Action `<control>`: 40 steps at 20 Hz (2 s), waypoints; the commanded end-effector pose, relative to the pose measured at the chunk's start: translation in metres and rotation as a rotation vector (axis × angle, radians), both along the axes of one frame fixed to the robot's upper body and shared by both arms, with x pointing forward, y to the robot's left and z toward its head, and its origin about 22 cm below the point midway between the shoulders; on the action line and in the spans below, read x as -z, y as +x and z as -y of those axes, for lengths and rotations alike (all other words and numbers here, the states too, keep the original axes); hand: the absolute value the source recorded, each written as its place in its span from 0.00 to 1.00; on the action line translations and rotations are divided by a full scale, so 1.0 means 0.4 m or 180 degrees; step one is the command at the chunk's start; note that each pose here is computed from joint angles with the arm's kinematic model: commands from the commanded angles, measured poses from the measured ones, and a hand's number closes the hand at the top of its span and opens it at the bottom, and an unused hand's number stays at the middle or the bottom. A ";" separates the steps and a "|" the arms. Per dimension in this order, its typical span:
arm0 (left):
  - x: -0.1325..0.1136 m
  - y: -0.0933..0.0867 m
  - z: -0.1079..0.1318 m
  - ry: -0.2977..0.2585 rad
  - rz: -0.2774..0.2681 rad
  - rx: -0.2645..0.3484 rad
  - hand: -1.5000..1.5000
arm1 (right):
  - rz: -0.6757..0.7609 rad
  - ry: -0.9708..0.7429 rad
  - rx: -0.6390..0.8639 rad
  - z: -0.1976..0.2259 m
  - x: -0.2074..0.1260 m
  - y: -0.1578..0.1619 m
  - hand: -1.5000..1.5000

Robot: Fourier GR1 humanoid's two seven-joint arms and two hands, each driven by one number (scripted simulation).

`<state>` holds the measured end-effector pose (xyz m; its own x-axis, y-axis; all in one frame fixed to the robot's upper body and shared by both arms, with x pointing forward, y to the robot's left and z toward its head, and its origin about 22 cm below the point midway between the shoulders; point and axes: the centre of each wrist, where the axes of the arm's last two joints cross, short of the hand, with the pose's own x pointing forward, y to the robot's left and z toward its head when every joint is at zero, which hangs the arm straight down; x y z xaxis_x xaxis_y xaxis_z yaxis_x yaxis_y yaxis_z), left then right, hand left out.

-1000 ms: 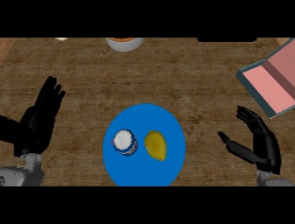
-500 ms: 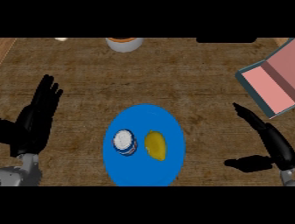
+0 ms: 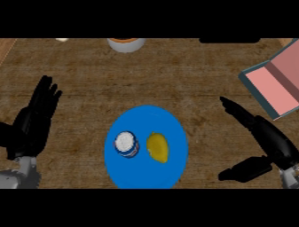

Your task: Pick the lemon from the plate and place it in the cardboard box

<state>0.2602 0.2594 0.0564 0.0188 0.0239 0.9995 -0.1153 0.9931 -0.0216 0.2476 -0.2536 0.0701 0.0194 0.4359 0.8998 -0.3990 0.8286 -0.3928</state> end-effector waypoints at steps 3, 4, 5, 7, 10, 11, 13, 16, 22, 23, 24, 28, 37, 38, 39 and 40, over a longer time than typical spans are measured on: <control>-0.033 0.006 -0.002 -0.0059 0.0022 0.0022 0.50 | -0.0067 0.0032 -0.0071 -0.102 -0.057 -0.023 0.00; -0.033 0.035 0.022 -0.0010 -0.0026 0.0000 0.50 | -0.0125 -0.0037 -0.0105 -0.063 -0.018 0.020 0.00; 0.029 0.049 0.035 0.0005 -0.0075 0.0024 0.50 | -0.0127 -0.0135 -0.0057 -0.116 -0.039 -0.002 0.00; 0.016 0.009 -0.014 -0.0034 -0.0039 -0.0009 0.50 | -0.0156 -0.0175 0.0024 -0.128 -0.023 -0.012 0.00; 0.016 0.037 0.003 0.0029 0.0027 0.0012 0.50 | -0.0282 -0.0156 0.0064 -0.170 -0.032 0.002 0.00; -0.012 0.022 -0.046 0.0012 0.0026 0.0011 0.50 | -0.0374 -0.0116 -0.0052 -0.167 -0.050 -0.037 0.00; -0.010 0.024 -0.004 -0.0008 0.0005 -0.0048 0.50 | -0.0354 -0.0082 -0.0073 -0.170 0.007 -0.002 0.00; -0.010 0.051 0.018 -0.0055 -0.0035 0.0014 0.50 | -0.0301 -0.0101 0.0013 -0.235 0.017 0.027 0.00; -0.021 0.019 0.020 -0.0020 0.0003 -0.0002 0.50 | -0.0299 -0.0156 0.0081 -0.213 0.086 0.001 0.00; 0.012 -0.016 0.019 -0.0053 -0.0023 -0.0021 0.50 | -0.0302 -0.0138 0.0121 -0.257 0.026 0.030 0.00; -0.009 -0.025 0.000 0.0012 0.0056 -0.0019 0.50 | -0.0295 -0.0128 0.0142 -0.224 0.041 0.008 0.00; -0.001 0.014 0.051 0.0033 -0.0008 -0.0050 0.50 | -0.0384 -0.0099 0.0033 -0.284 0.072 0.010 0.00; -0.023 0.050 0.004 0.0018 -0.0048 -0.0005 0.50 | -0.0403 -0.0375 0.0036 -0.292 0.102 0.008 0.00; 0.031 -0.016 -0.034 -0.0036 -0.0010 0.0033 0.50 | -0.0383 -0.0309 0.0051 -0.244 0.097 0.001 0.00; 0.030 0.007 -0.011 0.0020 0.0043 -0.0034 0.50 | -0.0438 -0.0353 0.0092 -0.303 0.100 0.015 0.00; 0.014 0.025 -0.028 0.0026 -0.0018 -0.0006 0.50 | -0.0417 -0.0348 0.0093 -0.295 0.123 0.010 0.00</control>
